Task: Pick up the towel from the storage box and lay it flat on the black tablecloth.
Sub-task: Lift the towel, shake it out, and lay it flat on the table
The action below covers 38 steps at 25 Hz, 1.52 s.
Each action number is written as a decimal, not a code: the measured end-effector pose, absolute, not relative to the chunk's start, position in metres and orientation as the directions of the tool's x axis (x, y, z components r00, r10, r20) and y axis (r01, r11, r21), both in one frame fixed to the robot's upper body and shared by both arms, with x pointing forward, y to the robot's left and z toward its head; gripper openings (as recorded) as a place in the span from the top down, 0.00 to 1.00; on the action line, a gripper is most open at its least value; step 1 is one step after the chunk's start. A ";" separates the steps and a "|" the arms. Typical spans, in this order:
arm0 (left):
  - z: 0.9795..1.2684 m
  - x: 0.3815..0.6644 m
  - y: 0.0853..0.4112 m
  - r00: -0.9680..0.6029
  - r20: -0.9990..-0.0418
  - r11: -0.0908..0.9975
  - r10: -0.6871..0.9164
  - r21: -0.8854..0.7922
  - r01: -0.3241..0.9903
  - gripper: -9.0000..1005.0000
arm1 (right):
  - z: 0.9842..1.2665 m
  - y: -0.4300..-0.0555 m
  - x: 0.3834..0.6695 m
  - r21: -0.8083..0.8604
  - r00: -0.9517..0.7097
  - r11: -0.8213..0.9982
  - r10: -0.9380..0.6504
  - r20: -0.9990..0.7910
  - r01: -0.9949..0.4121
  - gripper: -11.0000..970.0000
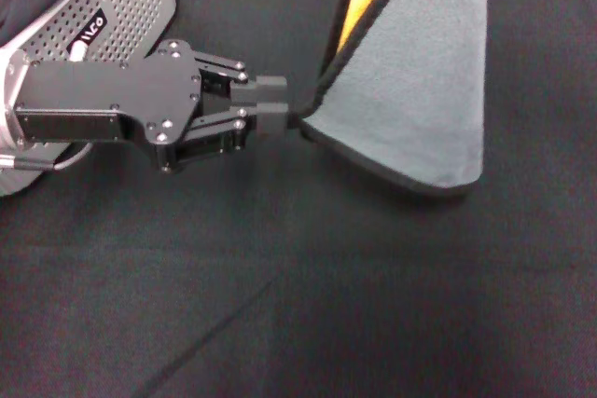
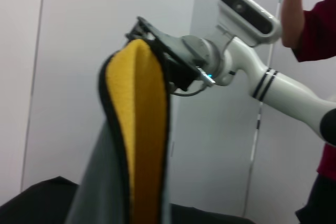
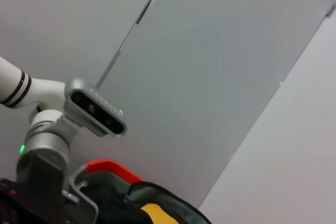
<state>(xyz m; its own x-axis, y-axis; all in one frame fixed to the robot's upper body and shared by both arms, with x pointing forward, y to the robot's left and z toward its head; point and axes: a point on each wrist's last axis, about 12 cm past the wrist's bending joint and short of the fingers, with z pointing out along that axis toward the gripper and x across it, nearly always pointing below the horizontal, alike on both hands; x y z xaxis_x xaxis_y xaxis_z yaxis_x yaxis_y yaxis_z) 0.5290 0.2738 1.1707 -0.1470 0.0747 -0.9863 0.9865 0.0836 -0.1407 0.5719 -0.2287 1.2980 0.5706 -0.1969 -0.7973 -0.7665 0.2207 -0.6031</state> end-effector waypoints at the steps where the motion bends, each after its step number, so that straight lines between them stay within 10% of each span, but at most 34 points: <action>1: 1.170 0.530 0.275 -0.147 -0.987 0.111 0.067 -0.139 0.984 0.76 | 1.298 -0.229 0.571 -0.604 0.572 0.218 -0.194 -0.797 -0.767 0.97; 25: 1.156 0.534 0.280 -0.145 -0.985 0.202 0.096 -0.123 0.972 0.75 | 1.315 -0.226 0.553 -0.657 0.640 0.169 -0.148 -0.754 -0.735 0.97; 38: 1.146 0.537 0.272 -0.186 -0.973 0.156 0.133 -0.165 0.974 0.57 | 1.317 -0.227 0.551 -0.661 0.650 0.173 -0.122 -0.750 -0.730 0.97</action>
